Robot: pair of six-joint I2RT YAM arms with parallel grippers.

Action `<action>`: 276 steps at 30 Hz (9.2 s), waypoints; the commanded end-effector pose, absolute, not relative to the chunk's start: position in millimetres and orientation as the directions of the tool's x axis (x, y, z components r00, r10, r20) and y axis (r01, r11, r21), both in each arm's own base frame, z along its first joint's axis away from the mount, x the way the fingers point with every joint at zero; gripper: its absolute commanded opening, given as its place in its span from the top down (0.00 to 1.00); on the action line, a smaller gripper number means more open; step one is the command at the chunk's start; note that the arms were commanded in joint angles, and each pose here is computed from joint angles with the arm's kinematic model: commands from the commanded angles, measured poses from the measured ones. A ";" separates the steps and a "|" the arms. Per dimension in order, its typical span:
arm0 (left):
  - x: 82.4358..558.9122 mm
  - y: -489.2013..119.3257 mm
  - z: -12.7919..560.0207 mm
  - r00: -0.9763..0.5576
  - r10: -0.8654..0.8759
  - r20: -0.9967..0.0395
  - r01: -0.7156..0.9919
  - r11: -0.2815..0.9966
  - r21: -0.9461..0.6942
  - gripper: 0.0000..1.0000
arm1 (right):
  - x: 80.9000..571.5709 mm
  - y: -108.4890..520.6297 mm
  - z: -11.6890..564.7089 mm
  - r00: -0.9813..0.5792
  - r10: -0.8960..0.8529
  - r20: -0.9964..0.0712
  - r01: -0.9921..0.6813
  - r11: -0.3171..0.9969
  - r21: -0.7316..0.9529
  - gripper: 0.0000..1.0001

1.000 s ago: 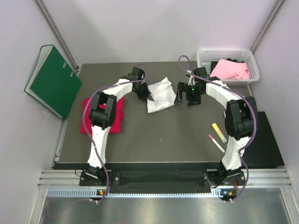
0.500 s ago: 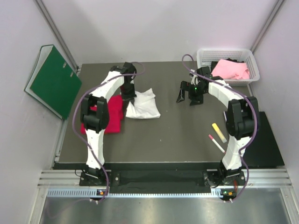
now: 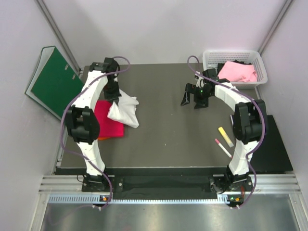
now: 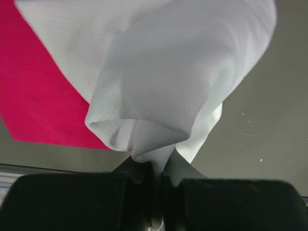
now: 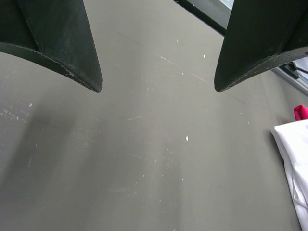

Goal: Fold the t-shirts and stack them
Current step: Put the neatly folded tshirt into the corner of the board with the left arm

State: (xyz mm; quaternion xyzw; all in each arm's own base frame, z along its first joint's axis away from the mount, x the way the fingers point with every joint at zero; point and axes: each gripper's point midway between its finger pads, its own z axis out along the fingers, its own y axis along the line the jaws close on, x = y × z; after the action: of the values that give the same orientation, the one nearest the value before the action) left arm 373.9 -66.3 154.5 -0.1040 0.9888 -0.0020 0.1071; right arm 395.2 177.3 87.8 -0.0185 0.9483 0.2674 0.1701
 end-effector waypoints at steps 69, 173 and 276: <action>349.2 -101.0 152.2 -0.754 -0.655 -0.044 -0.252 0.351 -0.902 1.00 | 394.7 187.1 72.0 -0.955 0.062 -0.289 -0.113 0.826 0.552 0.00; 445.9 8.5 54.7 -0.874 -0.420 -0.243 -0.447 0.892 0.063 1.00 | 381.1 189.9 48.0 -0.977 0.031 -0.212 -0.097 0.818 0.567 0.00; 275.5 49.3 84.8 -0.835 -0.499 -0.232 -0.522 0.852 0.044 0.66 | 381.2 187.2 48.1 -0.973 0.034 -0.230 -0.103 0.824 0.557 0.00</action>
State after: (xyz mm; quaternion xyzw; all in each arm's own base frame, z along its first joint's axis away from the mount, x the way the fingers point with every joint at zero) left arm 248.6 44.4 28.5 -0.3036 0.9519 0.0406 0.0021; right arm 376.7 195.1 47.8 -0.0119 0.9417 0.3219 0.0975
